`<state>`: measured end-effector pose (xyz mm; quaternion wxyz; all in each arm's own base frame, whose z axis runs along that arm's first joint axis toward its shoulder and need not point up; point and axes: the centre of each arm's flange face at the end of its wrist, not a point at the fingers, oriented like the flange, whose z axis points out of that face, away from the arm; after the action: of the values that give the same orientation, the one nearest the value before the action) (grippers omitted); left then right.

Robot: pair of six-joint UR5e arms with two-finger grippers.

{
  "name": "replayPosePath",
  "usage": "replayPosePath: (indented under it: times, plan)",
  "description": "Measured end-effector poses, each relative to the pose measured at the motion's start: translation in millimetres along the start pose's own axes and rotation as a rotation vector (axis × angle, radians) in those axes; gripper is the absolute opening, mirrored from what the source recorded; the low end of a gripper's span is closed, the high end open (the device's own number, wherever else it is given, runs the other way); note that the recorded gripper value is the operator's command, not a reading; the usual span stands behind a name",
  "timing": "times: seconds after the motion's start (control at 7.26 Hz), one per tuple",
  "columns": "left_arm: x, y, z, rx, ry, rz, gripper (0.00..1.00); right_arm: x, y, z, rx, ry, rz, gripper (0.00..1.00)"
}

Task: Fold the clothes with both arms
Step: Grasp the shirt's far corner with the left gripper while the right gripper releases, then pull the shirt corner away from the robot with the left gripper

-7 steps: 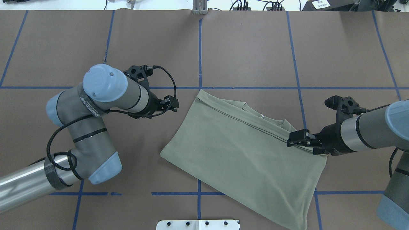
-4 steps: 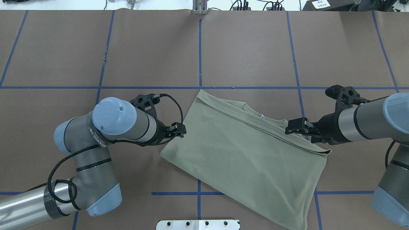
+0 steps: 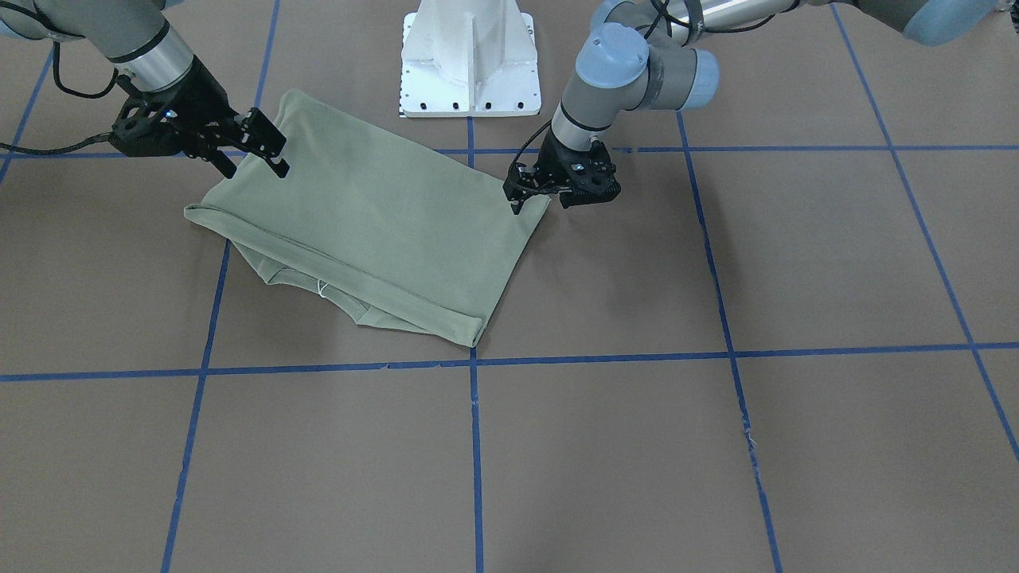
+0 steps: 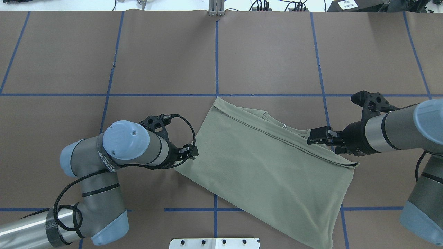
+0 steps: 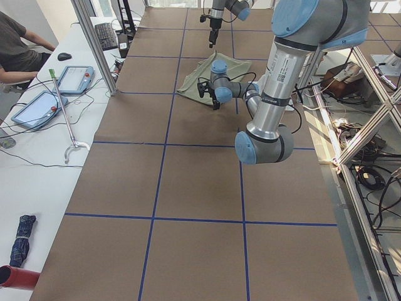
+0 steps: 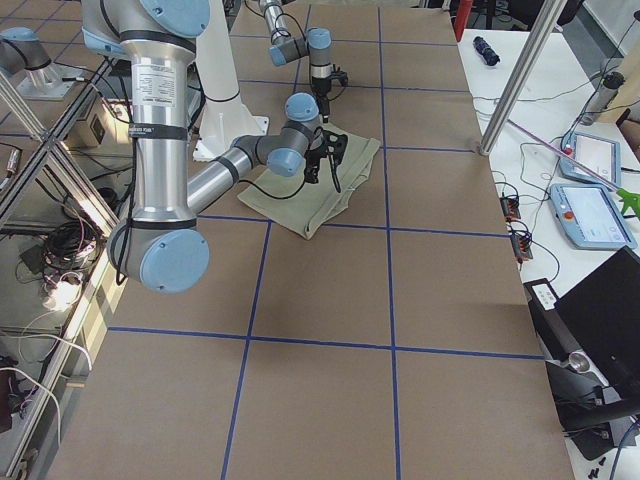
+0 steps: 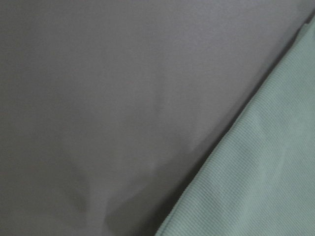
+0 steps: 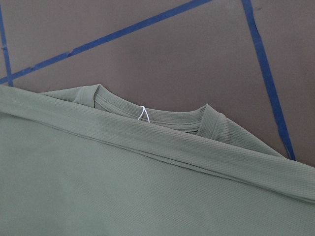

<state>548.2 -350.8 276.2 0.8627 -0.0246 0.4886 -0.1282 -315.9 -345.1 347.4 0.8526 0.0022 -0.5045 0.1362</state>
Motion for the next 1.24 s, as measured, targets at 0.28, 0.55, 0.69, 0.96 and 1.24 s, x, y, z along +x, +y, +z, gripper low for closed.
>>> replayPosePath:
  times: [0.28, 0.55, 0.69, 0.96, 1.24]
  plan:
    - [-1, 1, 1, -0.001, -0.002, -0.001, 0.15, 0, 0, 0, 0.001, 0.000, 0.000, 1.00]
    - [-1, 3, 2, -0.005, -0.003, 0.001, 0.00, 0, -1, -1, 0.002, -0.001, 0.000, 1.00]
    - [-1, 6, 3, -0.009, -0.003, 0.004, 0.00, 0, -1, -1, 0.003, -0.002, 0.000, 1.00]
    - [-2, 4, -1, -0.007, -0.004, 0.003, 0.00, -1, 0, -2, 0.004, -0.004, 0.000, 1.00]
    - [-10, -36, -11, 0.051, -0.042, -0.037, 0.00, -1, 0, -3, 0.004, -0.005, -0.001, 1.00]
